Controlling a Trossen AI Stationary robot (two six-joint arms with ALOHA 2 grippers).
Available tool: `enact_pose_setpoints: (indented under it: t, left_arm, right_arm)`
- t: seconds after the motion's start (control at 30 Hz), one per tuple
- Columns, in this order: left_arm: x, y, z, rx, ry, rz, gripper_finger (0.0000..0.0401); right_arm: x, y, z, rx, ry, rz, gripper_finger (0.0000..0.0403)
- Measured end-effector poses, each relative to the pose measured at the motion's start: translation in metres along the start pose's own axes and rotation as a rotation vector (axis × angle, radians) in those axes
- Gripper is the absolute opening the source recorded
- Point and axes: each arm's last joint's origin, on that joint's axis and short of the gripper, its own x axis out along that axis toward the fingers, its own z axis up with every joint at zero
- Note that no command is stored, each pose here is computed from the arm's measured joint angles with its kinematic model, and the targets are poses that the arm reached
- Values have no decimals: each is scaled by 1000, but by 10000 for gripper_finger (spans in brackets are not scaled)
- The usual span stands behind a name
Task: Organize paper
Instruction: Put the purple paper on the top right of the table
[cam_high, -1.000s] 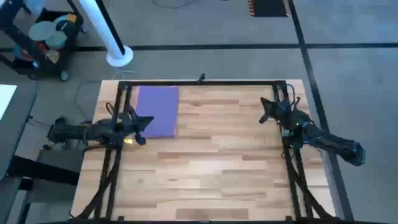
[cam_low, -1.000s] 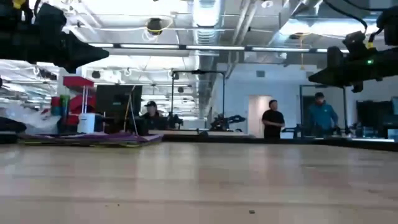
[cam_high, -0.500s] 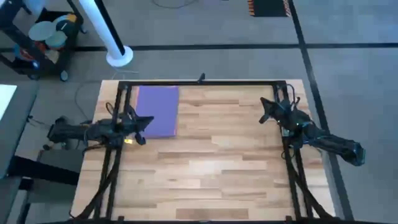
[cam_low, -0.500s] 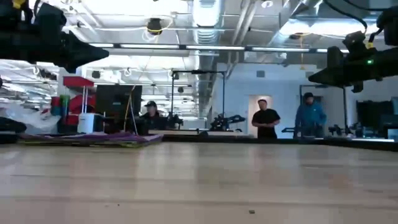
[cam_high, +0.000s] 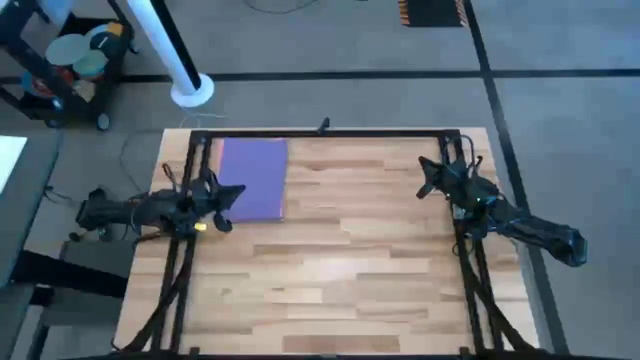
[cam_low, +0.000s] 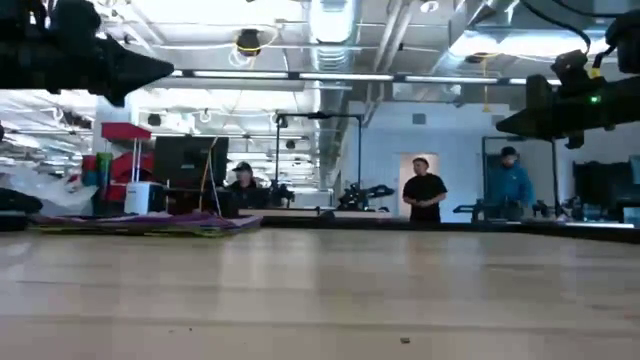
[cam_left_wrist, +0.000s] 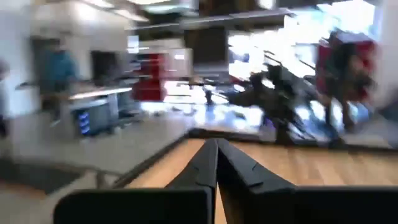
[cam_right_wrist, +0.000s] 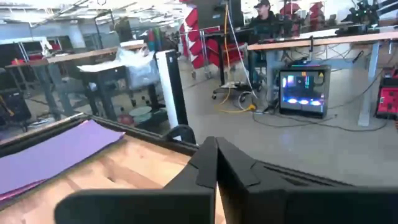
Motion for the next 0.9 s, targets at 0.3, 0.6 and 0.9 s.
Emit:
enact_pose_setpoints:
  t: [0.3,0.6,0.9]
  left_arm:
    - [21,-9,-25,16,435,34,0]
    - [61,-24,-29,156,630,13,38]
    - [100,-40,-38,291,854,-45,109]
  right_arm:
    - [0,0,0,0,0,0,0]
    - [0,0,0,0,0,0,0]
    - [0,0,0,0,0,0,0]
